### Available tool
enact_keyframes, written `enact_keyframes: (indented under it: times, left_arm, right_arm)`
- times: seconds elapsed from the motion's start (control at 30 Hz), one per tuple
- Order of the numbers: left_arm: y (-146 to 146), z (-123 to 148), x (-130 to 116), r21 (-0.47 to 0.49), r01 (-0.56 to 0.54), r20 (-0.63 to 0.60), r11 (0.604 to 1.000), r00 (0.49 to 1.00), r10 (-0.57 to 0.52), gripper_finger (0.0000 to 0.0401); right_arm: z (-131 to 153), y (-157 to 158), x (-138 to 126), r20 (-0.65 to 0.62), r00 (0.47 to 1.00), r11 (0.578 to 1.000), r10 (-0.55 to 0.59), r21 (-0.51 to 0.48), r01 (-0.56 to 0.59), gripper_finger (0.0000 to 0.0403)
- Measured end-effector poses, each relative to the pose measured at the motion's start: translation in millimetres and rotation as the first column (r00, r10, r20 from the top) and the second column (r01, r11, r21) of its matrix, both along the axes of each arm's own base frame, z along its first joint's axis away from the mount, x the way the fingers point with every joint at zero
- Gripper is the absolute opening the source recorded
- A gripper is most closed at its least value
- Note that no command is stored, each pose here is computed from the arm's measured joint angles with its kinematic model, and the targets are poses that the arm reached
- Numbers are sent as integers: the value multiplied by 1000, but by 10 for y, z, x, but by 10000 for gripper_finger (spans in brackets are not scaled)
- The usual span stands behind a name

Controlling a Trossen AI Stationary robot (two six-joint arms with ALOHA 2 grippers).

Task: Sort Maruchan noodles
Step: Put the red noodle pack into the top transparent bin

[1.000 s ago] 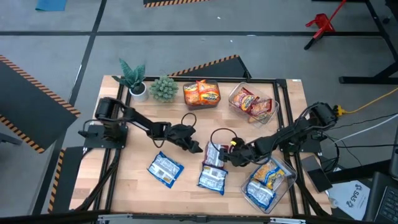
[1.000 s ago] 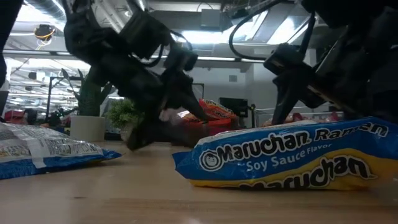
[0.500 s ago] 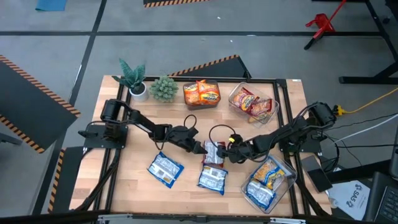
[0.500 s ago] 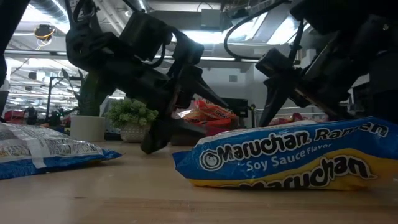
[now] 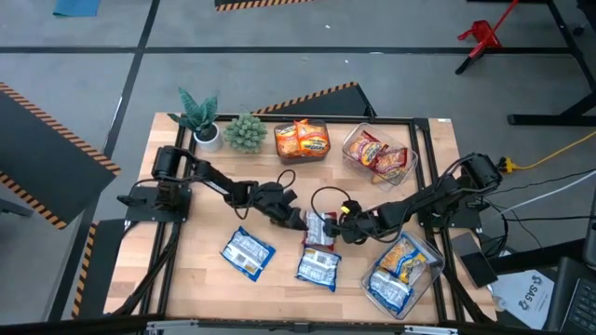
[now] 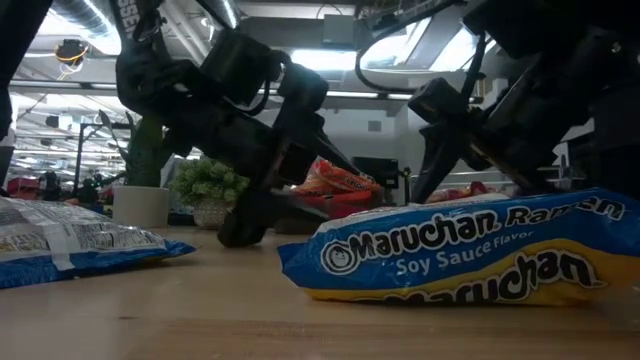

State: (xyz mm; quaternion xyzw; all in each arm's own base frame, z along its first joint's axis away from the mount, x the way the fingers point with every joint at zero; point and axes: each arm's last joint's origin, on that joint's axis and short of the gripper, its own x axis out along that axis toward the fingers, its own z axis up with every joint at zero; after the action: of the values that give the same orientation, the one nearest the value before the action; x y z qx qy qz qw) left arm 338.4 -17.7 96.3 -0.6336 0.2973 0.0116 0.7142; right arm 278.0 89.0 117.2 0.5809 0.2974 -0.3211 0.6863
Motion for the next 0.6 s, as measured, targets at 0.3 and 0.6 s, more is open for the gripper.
enact_keyframes:
  times: [0.3, 0.6]
  left_arm:
    - [-40, 743, -54, 52, 125, 255, 991, 957, -134, 222]
    - [-102, 1709, -382, 225, -22, 626, 974, 769, -127, 221]
  right_arm:
    - [11, 4, 17, 20, 999, 999, 27, -21, -27, 314]
    - [21, 12, 35, 33, 995, 994, 90, -63, -87, 314]
